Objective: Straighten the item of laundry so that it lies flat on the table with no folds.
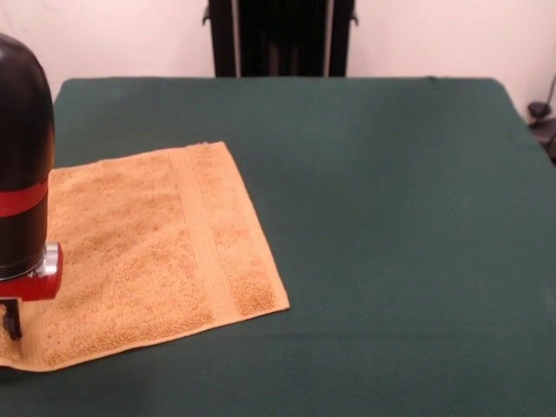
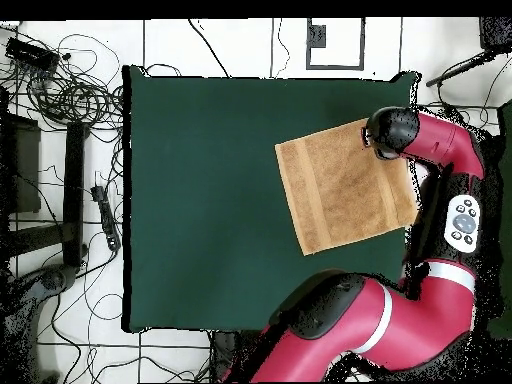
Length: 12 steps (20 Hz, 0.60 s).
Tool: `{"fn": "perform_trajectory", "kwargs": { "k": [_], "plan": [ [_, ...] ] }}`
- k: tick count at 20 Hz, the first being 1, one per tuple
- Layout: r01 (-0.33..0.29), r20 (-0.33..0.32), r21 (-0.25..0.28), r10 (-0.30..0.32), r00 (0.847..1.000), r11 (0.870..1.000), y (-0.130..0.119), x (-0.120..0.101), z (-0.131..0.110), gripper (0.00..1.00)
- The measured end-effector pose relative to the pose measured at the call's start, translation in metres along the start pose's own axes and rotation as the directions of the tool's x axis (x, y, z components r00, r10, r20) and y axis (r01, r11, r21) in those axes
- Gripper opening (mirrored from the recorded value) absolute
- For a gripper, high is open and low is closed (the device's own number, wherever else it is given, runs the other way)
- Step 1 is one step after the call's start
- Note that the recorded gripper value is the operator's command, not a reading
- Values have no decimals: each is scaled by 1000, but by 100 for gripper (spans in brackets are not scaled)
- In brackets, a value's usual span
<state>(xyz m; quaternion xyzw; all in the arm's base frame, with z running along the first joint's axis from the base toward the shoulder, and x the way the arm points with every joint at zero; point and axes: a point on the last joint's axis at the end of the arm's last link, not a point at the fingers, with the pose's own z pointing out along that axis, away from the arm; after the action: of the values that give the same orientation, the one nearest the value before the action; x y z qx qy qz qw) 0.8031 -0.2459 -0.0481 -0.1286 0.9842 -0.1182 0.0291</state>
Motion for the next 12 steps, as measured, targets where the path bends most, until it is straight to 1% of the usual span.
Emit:
{"fn": "perform_trajectory", "kwargs": {
  "k": [1,2,7,12],
  "plan": [
    [0,1,0,0,1000,1000,0,0,0,0],
    [0,3,3,0,1000,1000,-1,0,0,100],
    [-3,31,23,3,1000,1000,-6,-5,-3,100],
    [-3,40,26,2,999,1000,-5,-7,-2,100]
  ]
}}
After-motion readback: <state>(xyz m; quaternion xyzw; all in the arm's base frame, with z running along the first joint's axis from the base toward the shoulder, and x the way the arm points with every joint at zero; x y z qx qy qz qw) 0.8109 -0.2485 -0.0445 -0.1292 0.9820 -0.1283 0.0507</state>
